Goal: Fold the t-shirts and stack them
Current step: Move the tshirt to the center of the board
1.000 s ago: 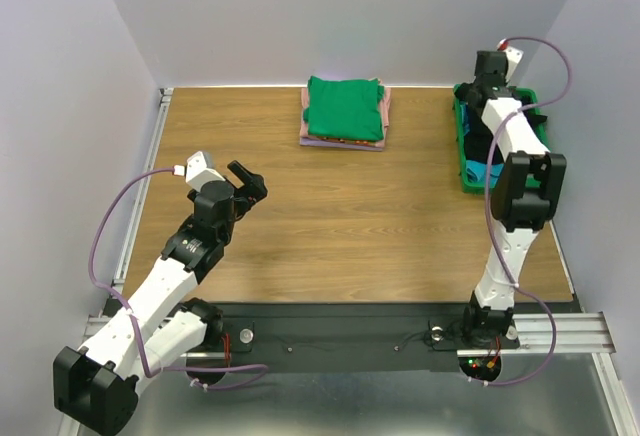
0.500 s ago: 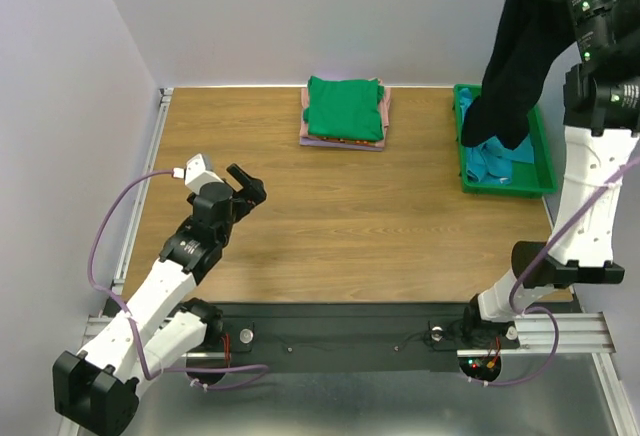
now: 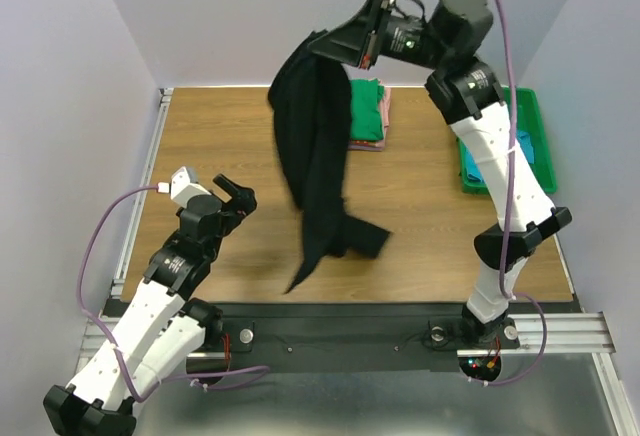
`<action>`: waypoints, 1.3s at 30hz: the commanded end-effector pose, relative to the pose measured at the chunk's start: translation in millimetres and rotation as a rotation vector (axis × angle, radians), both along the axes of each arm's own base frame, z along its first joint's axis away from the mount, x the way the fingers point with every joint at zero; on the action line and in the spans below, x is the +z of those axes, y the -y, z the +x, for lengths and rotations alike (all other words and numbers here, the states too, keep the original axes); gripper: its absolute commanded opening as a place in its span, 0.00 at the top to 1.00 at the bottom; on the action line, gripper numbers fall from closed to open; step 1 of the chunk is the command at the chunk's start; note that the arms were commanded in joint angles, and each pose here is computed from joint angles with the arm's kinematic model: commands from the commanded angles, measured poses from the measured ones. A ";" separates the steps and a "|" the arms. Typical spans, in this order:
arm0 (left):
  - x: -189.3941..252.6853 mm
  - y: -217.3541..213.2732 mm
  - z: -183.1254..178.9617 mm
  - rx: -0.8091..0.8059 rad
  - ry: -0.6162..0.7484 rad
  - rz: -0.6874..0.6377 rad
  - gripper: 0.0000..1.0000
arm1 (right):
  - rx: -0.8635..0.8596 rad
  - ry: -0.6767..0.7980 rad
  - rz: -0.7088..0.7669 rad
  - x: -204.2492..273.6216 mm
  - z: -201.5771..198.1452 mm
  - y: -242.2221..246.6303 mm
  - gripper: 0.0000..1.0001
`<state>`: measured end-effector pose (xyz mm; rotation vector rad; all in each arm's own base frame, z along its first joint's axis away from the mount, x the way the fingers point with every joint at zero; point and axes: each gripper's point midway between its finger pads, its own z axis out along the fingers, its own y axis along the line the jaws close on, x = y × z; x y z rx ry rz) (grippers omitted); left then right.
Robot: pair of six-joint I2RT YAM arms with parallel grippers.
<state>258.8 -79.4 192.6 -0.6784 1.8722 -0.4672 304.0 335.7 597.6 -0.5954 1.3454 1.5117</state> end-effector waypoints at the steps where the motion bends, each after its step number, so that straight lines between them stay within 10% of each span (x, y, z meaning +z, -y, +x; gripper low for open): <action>1: 13.9 -9.5 -4.4 0.056 0.013 -0.034 0.02 | -0.079 0.201 0.083 51.8 -46.0 34.5 1.00; 15: -10.6 -12.3 -0.1 0.084 -0.072 0.013 0.02 | -1.077 -0.451 -0.333 -275.7 73.9 193.7 0.93; 21: -29.7 -11.9 14.9 0.101 -0.146 0.070 0.02 | -1.362 -0.589 -0.549 -366.8 79.2 263.0 0.28; 25: -50.5 -27.1 22.1 0.163 -0.230 0.098 0.02 | -1.295 -0.557 -0.552 -358.9 62.8 257.9 0.00; 39: -131.5 -72.9 16.9 0.274 -0.444 0.031 0.10 | -0.773 -0.552 -0.805 -461.4 -44.1 82.0 0.00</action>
